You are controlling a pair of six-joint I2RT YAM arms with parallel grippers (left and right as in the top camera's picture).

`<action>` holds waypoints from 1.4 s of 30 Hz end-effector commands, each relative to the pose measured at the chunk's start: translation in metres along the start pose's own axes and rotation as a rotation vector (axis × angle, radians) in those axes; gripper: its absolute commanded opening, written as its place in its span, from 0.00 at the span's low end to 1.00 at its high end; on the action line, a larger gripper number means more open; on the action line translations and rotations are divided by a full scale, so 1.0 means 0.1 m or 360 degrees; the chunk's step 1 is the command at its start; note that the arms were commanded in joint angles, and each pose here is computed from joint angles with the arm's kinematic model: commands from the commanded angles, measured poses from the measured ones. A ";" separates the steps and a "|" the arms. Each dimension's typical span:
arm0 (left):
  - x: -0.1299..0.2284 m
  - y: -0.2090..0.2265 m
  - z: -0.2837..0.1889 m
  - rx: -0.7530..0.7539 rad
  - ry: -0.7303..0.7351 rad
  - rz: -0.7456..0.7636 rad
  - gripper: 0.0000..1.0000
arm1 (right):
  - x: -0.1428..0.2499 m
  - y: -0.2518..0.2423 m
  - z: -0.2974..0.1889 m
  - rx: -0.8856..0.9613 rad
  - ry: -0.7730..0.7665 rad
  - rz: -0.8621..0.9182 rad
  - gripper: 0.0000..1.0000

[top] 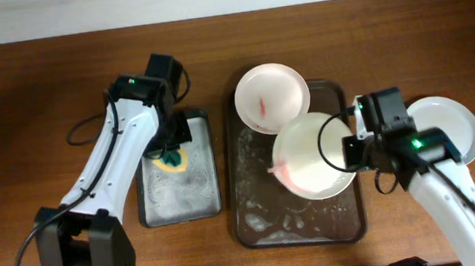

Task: Clean dirty plates on tray and stack at the side
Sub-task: 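Put the sponge back on the small tray with the left gripper, then lift the plate with the right gripper and stack it on the first plate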

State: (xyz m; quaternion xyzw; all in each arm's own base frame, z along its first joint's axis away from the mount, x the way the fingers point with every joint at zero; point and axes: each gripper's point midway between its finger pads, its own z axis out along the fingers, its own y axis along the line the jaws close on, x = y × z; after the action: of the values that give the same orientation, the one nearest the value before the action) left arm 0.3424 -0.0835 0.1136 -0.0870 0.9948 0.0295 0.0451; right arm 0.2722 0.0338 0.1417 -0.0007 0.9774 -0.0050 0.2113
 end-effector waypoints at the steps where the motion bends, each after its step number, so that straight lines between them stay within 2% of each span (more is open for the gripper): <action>1: 0.10 0.00 0.25 0.0096 0.0067 0.0103 0.01 | -0.12 -0.11 -0.28 0.0218 -0.0213 -0.0071 0.04; 2: 0.09 0.01 0.30 0.0099 0.0061 0.0118 0.11 | -0.13 -0.10 -0.35 0.0272 -0.0259 -0.0119 0.04; 3: 0.10 0.02 0.33 0.0098 0.0061 0.0117 0.35 | -0.13 -0.08 -0.41 0.0360 -0.0299 -0.0201 0.04; 4: 0.10 0.01 0.35 0.0099 0.0058 0.0120 0.45 | -0.13 -0.05 -0.44 0.0415 -0.0319 -0.0261 0.04; 6: 0.09 0.01 0.35 0.0101 0.0052 0.0119 0.81 | -0.13 0.06 -0.52 0.0523 -0.0381 -0.0422 0.04; 7: 0.09 0.01 0.35 0.0101 0.0053 0.0119 0.96 | -0.13 0.09 -0.57 0.0586 -0.0418 -0.0491 0.04; 8: 0.09 0.01 0.35 0.0101 0.0053 0.0120 1.00 | -0.13 0.14 -0.63 0.0635 -0.0457 -0.0565 0.04; 12: 0.09 0.01 0.35 0.0101 0.0053 0.0119 1.00 | -0.13 0.37 -0.84 0.0770 -0.0630 -0.0814 0.04; 15: 0.09 0.01 0.35 0.0101 0.0053 0.0119 1.00 | -0.21 0.46 -1.08 0.0915 -0.0823 -0.0903 0.04; 18: 0.09 0.01 0.35 0.0101 0.0053 0.0119 1.00 | -0.22 0.53 -1.18 0.0966 -0.0893 -0.0988 0.04; 20: 0.09 0.01 0.35 0.0101 0.0053 0.0119 1.00 | -0.28 0.50 -1.31 0.1098 -0.0957 -0.1042 0.04; 23: 0.09 0.01 0.35 0.0101 0.0053 0.0119 1.00 | -0.35 0.52 -1.47 0.1187 -0.0993 -0.1144 0.04; 26: 0.09 0.01 0.35 0.0101 0.0053 0.0119 1.00 | -0.38 0.54 -1.55 0.1186 -0.1027 -0.1125 0.04; 42: 0.09 0.01 0.35 0.0101 0.0053 0.0119 1.00 | -0.39 0.54 -1.55 0.1184 -0.1028 -0.1122 0.04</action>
State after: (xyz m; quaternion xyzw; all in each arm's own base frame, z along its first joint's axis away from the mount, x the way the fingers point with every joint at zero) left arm 0.3378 -0.0825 0.0782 -0.0516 0.9982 0.0032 0.0316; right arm 0.2437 0.0905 0.2818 -0.2744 0.7431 -0.4143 0.4481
